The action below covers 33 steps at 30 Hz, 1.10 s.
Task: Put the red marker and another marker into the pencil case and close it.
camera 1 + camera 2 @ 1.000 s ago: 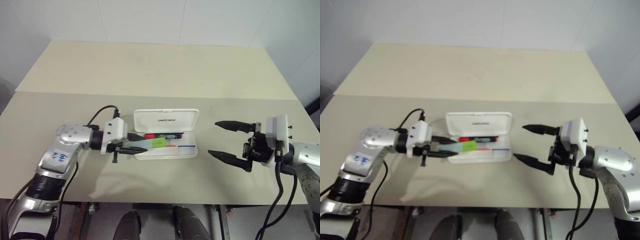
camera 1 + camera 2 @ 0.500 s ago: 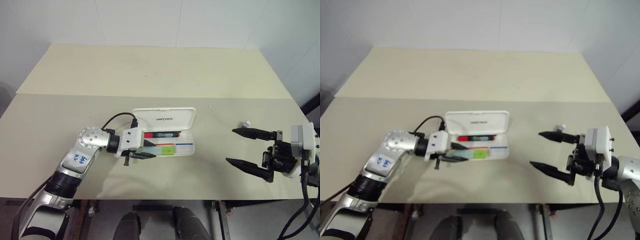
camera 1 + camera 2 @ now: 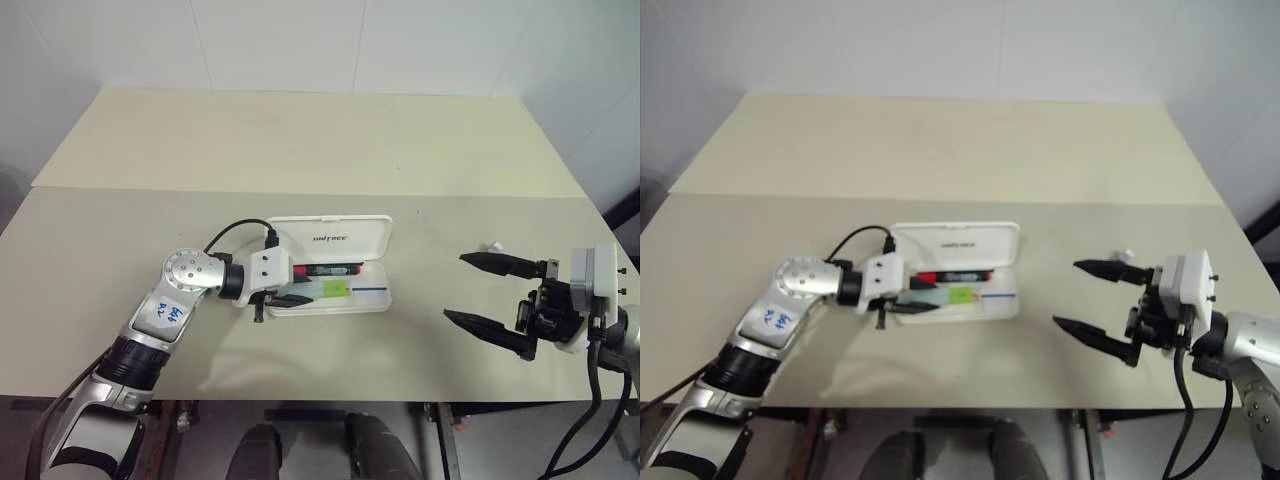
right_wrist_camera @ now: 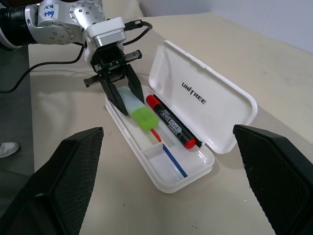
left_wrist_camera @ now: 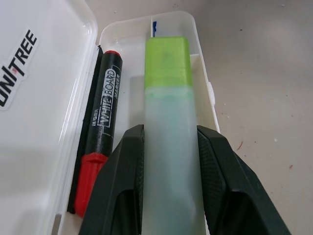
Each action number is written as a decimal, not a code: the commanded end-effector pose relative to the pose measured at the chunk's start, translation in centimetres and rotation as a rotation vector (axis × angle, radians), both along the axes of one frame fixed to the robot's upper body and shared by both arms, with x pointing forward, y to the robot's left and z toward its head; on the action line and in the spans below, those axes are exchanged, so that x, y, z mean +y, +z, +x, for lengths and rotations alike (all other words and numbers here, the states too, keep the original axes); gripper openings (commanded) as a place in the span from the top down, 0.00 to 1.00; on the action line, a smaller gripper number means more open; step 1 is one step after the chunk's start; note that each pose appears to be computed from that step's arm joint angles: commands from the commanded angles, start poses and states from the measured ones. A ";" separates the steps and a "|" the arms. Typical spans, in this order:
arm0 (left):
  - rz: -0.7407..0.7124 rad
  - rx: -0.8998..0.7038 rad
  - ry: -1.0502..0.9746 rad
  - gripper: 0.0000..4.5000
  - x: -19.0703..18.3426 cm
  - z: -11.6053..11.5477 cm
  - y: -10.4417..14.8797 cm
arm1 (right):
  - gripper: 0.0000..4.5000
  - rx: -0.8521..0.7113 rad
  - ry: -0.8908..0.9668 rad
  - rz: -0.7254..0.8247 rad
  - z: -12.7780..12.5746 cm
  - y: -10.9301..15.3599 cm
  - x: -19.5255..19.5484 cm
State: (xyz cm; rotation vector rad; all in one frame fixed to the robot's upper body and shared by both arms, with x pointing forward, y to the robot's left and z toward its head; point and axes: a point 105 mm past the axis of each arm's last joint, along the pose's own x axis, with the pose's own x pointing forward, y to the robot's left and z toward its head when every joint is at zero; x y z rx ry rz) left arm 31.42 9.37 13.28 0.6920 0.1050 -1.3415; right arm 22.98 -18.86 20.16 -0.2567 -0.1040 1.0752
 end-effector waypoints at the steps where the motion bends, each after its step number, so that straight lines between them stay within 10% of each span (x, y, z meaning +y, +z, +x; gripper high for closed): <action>1: -0.007 -0.044 -0.019 0.53 -0.8 0.1 1.0 | 0.00 -0.063 0.006 -0.006 -0.3 1.0 0.4; 8: -0.022 -0.045 -0.021 0.02 -1.2 0.0 1.2 | 0.00 -0.065 -0.004 -0.007 -0.2 1.0 0.6; 33: -0.237 0.005 -0.038 0.01 -0.9 -2.5 5.2 | 0.00 -0.059 -0.012 0.001 0.9 0.6 0.7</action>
